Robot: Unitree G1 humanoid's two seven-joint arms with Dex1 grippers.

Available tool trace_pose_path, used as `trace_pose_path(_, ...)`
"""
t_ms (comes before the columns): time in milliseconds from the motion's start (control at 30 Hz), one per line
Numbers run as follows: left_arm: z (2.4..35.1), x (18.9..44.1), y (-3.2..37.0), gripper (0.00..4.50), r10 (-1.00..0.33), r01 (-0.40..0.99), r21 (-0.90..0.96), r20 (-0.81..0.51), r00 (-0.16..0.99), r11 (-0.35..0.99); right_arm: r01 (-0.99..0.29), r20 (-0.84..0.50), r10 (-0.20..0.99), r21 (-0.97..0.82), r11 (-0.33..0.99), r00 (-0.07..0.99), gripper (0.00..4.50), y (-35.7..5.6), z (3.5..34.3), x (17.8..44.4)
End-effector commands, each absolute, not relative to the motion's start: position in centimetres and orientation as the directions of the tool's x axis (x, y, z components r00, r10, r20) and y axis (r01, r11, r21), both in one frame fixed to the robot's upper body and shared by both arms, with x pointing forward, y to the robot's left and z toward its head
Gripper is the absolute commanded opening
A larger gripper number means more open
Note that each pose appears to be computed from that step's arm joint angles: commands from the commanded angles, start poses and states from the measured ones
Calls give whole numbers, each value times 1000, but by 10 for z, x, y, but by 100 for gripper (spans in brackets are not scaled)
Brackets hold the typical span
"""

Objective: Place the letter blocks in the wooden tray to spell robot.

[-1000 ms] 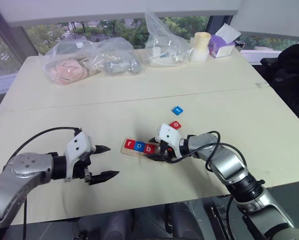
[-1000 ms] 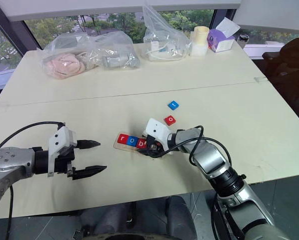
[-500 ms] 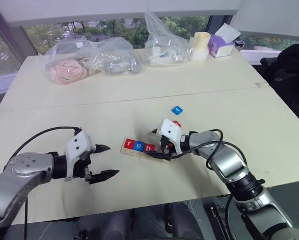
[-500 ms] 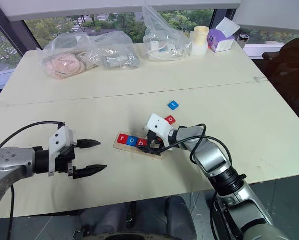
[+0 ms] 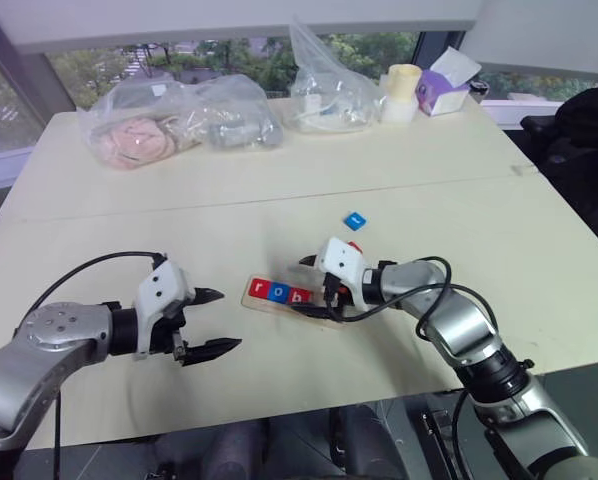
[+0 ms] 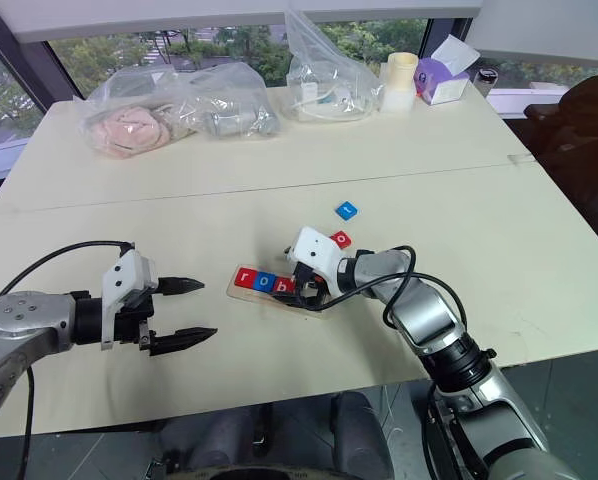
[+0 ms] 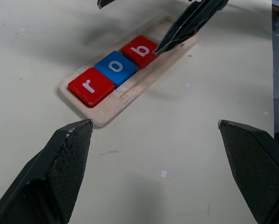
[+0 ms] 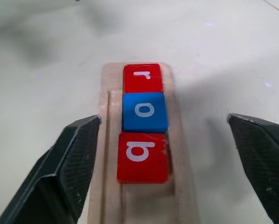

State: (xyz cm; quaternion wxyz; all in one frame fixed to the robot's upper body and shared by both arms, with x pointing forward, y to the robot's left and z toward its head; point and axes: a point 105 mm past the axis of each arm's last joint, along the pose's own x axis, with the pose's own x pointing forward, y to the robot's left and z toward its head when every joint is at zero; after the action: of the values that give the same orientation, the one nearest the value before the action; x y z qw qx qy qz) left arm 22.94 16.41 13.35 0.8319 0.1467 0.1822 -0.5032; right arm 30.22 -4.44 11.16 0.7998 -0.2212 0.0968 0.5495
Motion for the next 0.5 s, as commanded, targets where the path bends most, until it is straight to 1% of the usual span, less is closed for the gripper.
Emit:
trace_pose_path(33,139,231,164,450,-784,889,90,-438,441,450,-909,-388,831,-286,303,399,442,-44,112,304)
trace_pose_path(267,139,230,164,450,-781,887,93,-439,445,453,-878,-414,781,-321,355,467,442,-54,102,321)
trace_pose_path(400,139,230,165,450,-779,885,93,-439,447,456,-878,-409,785,-325,351,466,442,-55,103,323)
trace_pose_path(500,140,229,165,450,-779,884,93,-438,449,457,-890,-360,825,-307,336,436,442,-48,115,317)
